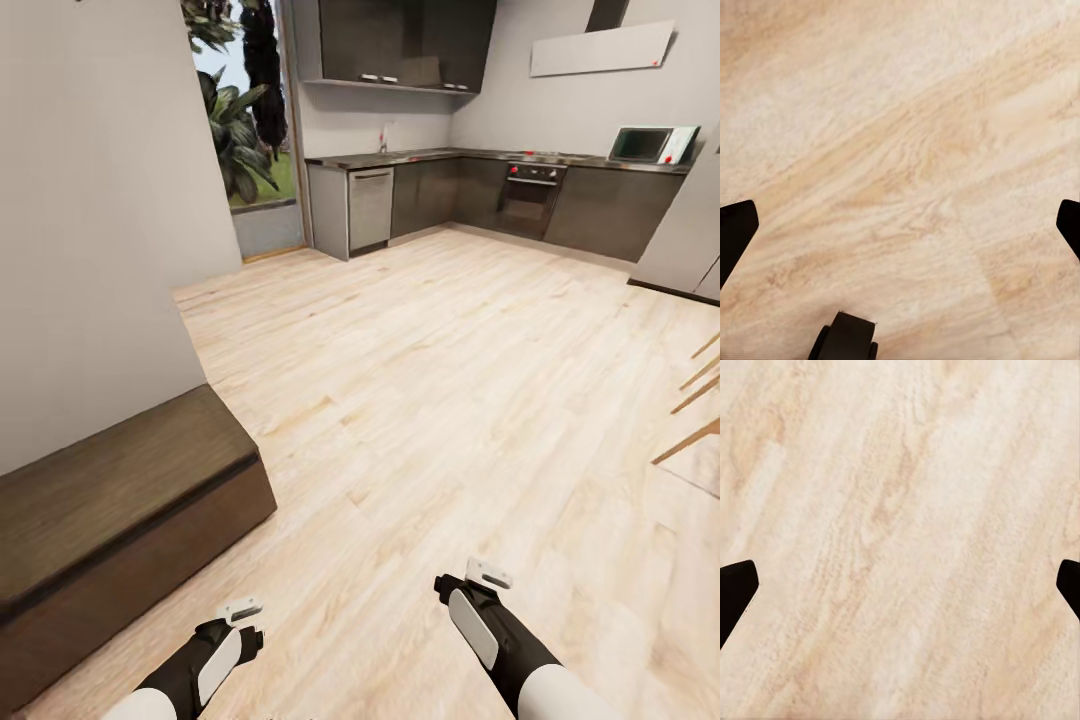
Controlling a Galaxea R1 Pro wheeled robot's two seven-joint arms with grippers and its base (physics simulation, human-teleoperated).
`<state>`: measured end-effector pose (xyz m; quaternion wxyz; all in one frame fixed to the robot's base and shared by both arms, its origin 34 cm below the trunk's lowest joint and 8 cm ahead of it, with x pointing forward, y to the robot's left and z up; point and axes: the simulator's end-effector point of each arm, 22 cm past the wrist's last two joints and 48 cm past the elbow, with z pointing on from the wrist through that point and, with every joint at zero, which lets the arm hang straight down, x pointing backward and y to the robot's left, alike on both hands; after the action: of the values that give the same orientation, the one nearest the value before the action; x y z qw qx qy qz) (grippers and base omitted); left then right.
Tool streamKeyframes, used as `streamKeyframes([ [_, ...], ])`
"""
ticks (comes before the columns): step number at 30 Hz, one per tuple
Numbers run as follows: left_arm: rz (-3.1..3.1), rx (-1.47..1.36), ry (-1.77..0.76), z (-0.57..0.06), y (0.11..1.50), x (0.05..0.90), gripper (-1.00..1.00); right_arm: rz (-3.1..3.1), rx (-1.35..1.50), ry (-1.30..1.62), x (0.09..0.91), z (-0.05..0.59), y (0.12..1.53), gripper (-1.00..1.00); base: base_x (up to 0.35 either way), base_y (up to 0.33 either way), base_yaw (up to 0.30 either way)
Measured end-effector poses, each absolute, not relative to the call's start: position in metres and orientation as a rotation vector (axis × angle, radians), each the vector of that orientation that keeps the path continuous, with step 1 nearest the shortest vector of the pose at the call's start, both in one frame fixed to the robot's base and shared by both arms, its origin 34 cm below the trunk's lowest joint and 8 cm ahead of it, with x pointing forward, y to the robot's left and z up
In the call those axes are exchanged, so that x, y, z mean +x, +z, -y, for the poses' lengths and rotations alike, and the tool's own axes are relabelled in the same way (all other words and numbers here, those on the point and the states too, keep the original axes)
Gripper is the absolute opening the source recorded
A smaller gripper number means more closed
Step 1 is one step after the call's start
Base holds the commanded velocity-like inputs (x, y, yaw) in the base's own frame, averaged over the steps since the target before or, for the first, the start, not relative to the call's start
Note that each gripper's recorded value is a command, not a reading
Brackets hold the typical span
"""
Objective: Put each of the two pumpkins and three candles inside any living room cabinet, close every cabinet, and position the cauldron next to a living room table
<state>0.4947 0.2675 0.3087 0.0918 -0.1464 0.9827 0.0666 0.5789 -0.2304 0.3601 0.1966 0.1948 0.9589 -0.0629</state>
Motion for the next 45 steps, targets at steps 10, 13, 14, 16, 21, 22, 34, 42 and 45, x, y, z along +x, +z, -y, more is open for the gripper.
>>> streamKeyframes([
  [10, -2.919, -0.435, 0.197, -0.2672, 0.3088, 0.4946, 1.00, -2.685, 0.546, -0.177, 0.5789, 0.2305, 0.3602, 1.00, 0.035, -0.126, 0.287],
  [13, -2.919, -0.435, 0.197, -0.2673, 0.3087, 0.4945, 1.00, -2.685, 0.545, -0.177, 0.5789, 0.2304, 0.3603, 1.00, 0.087, -0.274, 0.287],
  [14, -2.919, -0.435, 0.197, -0.2673, 0.3087, 0.4943, 1.00, -2.685, 0.545, -0.177, 0.5789, 0.2304, 0.3603, 1.00, 0.090, -0.256, 0.287],
  [16, -2.919, -0.435, 0.197, -0.2673, 0.3087, 0.4944, 1.00, -2.685, 0.544, -0.177, 0.5789, 0.2303, 0.3603, 1.00, 0.080, -0.187, 0.287],
  [21, -2.919, -0.436, 0.198, -0.2675, 0.3087, 0.4946, 1.00, -2.686, 0.543, -0.177, 0.5788, 0.2302, 0.3601, 1.00, 0.023, -0.050, 0.287],
  [22, -2.919, -0.435, 0.198, -0.2675, 0.3087, 0.4944, 1.00, -2.685, 0.543, -0.177, 0.5789, 0.2302, 0.3601, 1.00, 0.005, -0.011, 0.287],
  [34, -2.926, -0.434, 0.201, -0.2678, 0.3075, 0.4916, 1.00, -2.684, 0.539, -0.180, 0.5787, 0.2306, 0.3599, 1.00, 0.001, -0.002, 0.287],
  [42, -2.926, -0.434, 0.200, -0.2670, 0.3074, 0.4914, 1.00, -2.671, 0.547, -0.181, 0.5806, 0.2315, 0.3607, 1.00, 0.000, 0.000, 0.287],
  [45, -2.926, -0.434, 0.200, -0.2669, 0.3074, 0.4914, 1.00, -2.671, 0.547, -0.181, 0.5806, 0.2315, 0.3608, 1.00, 0.000, 0.000, 0.287],
])
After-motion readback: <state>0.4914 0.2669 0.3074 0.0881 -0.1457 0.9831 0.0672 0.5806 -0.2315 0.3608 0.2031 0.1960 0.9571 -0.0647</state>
